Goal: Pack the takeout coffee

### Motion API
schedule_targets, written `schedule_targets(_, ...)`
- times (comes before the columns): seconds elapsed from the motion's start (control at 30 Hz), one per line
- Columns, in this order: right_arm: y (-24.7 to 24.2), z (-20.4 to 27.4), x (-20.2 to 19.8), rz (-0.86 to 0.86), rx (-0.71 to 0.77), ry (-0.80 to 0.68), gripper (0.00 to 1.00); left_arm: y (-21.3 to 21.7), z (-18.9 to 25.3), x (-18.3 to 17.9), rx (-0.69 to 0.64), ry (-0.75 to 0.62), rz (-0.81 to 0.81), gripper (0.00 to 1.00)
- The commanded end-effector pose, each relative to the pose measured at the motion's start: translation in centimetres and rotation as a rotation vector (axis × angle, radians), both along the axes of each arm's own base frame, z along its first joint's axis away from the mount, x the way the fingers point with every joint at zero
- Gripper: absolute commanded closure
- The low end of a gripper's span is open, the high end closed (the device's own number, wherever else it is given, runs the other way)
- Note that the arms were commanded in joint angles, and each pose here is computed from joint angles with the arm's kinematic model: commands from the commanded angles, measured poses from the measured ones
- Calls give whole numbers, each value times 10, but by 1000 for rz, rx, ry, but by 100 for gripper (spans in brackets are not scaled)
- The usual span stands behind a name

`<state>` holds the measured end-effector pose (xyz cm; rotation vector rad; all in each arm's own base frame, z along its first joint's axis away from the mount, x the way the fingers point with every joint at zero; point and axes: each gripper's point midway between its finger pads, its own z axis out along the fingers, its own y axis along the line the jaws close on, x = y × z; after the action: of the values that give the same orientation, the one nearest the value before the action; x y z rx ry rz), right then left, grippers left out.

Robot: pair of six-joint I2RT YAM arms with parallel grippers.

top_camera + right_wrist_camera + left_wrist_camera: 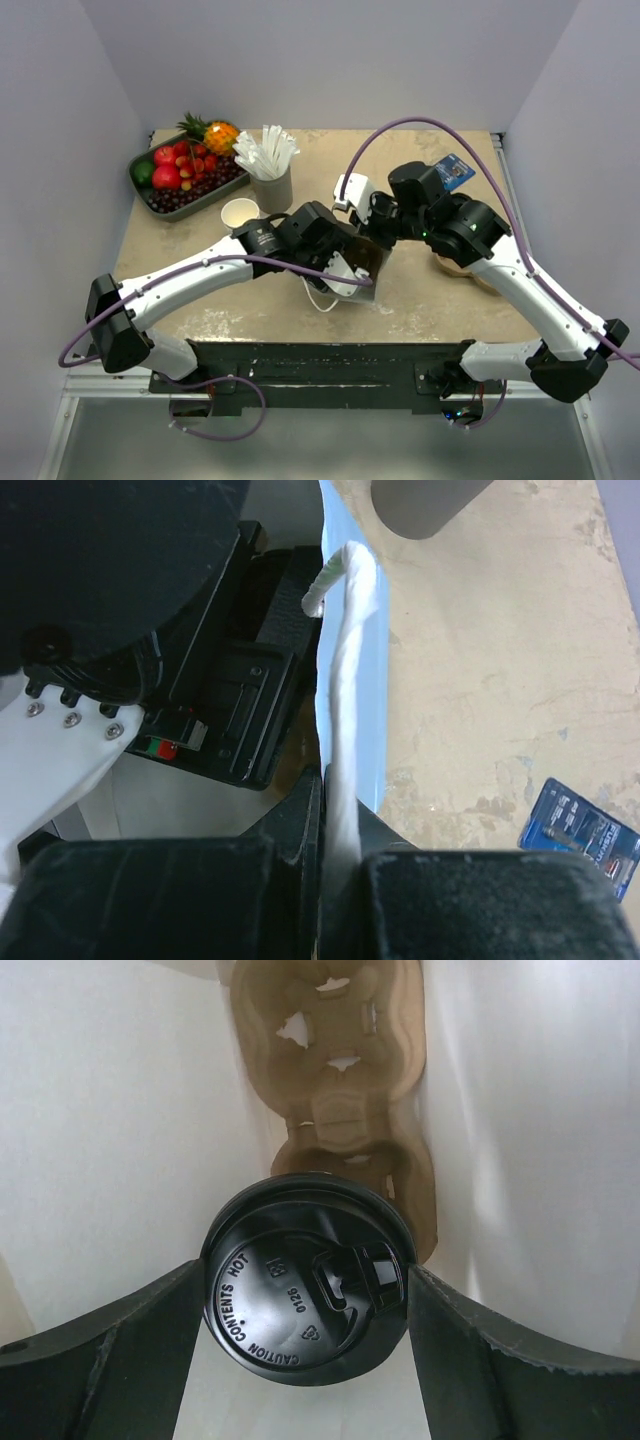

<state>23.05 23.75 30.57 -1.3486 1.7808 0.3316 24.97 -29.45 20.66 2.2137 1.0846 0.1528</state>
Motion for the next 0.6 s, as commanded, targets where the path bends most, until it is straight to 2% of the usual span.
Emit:
schedule_targets(0.0,9,16,-9,57,60,-17,100,-8,18,5,-75,-71,-2,100)
schedule_targets(0.13,12,18,-13,78,67,-9,100,-5,7,4,-56,-56,5,100)
schedule_targets(0.37,19,11,-28,151,59,19,100,-5,-3,9,-97,-46,74,100)
schedule_targets(0.57,25,10,-33,191,62,29,100,-4,-16,14,-126,26,118,100)
